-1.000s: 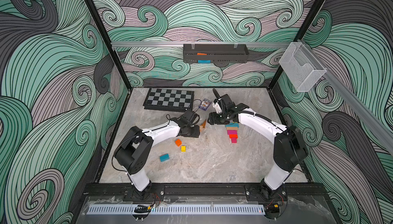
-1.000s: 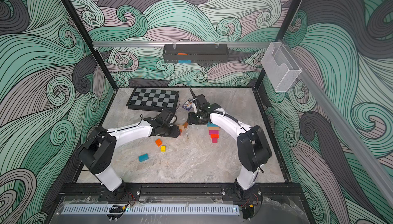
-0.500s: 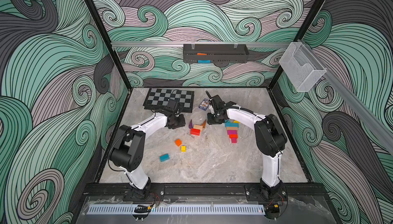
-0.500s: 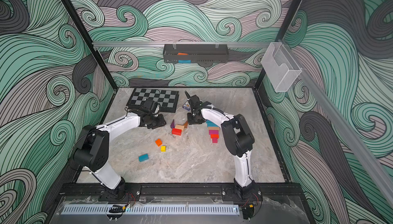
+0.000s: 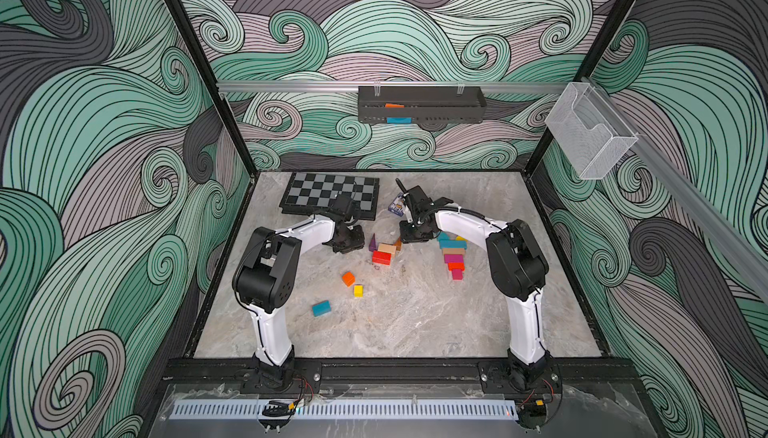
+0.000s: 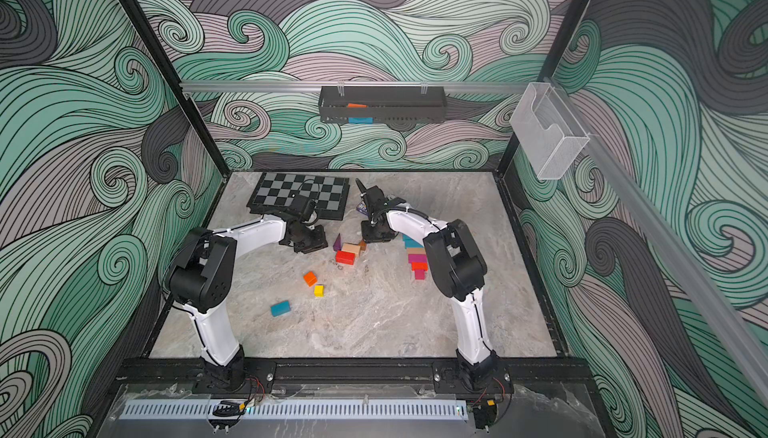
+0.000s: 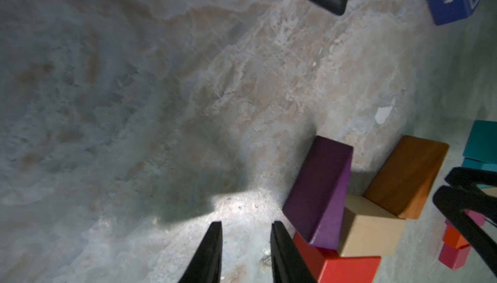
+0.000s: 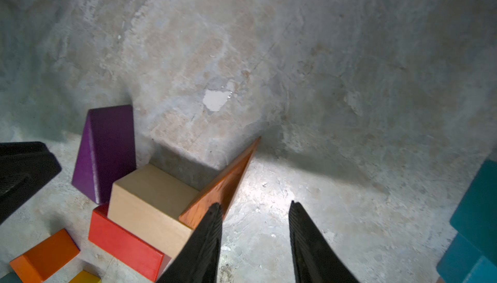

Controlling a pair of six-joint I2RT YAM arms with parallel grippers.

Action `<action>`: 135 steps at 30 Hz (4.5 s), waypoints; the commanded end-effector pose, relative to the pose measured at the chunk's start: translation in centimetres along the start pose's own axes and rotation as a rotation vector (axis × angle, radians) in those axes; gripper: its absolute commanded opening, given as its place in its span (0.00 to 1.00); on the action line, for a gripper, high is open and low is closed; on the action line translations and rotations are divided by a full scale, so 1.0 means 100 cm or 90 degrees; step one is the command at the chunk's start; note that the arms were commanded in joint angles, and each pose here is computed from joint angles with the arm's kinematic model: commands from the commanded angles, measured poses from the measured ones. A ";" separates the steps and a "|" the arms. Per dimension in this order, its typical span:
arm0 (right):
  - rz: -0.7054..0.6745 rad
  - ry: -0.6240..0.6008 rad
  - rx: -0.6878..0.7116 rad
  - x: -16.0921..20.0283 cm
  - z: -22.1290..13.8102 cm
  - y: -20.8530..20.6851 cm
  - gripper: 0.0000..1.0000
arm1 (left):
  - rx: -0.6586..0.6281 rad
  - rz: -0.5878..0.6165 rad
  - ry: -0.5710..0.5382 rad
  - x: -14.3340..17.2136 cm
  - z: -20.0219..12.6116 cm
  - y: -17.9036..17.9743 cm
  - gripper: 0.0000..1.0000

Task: Assemble a carrot with building blocks
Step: Adjust the building block at the center of the board, then pick up the building block from the center of the board.

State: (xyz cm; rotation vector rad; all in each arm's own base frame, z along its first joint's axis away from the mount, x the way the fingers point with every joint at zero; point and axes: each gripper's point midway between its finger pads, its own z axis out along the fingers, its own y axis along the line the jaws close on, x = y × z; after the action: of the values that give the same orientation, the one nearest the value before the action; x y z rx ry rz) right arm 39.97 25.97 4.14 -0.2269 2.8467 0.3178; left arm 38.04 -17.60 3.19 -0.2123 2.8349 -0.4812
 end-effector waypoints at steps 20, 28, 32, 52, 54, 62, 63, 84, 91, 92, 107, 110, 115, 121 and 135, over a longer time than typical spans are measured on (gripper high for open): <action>0.001 0.019 -0.057 -0.004 0.011 0.026 0.44 | 0.030 -0.012 0.009 0.000 0.007 -0.007 0.33; 0.006 0.026 -0.063 -0.002 0.013 0.027 0.39 | 0.032 -0.016 0.009 0.001 0.008 -0.007 0.33; 0.009 0.032 -0.067 0.000 0.016 0.028 0.39 | 0.033 -0.016 0.009 0.001 0.009 -0.007 0.33; 0.013 0.041 -0.076 0.004 0.019 0.035 0.38 | 0.041 -0.019 0.011 0.006 0.012 -0.008 0.35; 0.015 0.040 -0.078 0.003 0.018 0.036 0.36 | 0.041 -0.018 0.010 0.005 0.011 -0.008 0.35; 0.041 0.037 -0.075 0.000 0.019 0.036 0.42 | 0.038 -0.013 0.006 0.004 0.009 -0.008 0.37; 0.044 0.034 -0.073 -0.001 0.017 0.035 0.46 | 0.038 -0.012 0.005 0.003 0.008 -0.008 0.38; -0.192 -0.030 -0.029 -0.016 -0.012 0.092 0.72 | 0.030 -0.025 -0.168 0.008 -0.141 0.020 0.53; -0.240 -0.019 0.026 -0.012 0.016 0.093 0.72 | 0.039 -0.030 -0.172 0.033 -0.157 0.028 0.53; -0.242 -0.016 0.030 -0.011 0.019 0.092 0.72 | 0.038 -0.033 -0.170 0.035 -0.157 0.030 0.53; -0.261 -0.002 0.015 -0.006 0.039 0.107 0.53 | 0.029 -0.034 -0.167 0.040 -0.157 0.035 0.53; -0.264 0.000 0.021 -0.005 0.039 0.106 0.45 | 0.028 -0.035 -0.166 0.040 -0.156 0.036 0.53; -0.267 0.003 0.029 -0.003 0.040 0.102 0.41 | 0.032 -0.035 -0.163 0.039 -0.154 0.035 0.52; -0.269 0.006 0.028 -0.002 0.040 0.103 0.44 | 0.035 -0.038 -0.157 0.038 -0.153 0.033 0.52; -0.262 -0.007 0.030 -0.010 0.039 0.104 0.18 | 0.035 -0.040 -0.157 0.038 -0.151 0.034 0.52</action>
State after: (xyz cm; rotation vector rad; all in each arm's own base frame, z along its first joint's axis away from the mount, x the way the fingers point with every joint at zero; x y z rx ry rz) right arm 39.61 37.00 2.92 -0.7861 2.7017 0.1790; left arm 29.75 -10.59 14.70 -0.3339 2.5767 -0.5033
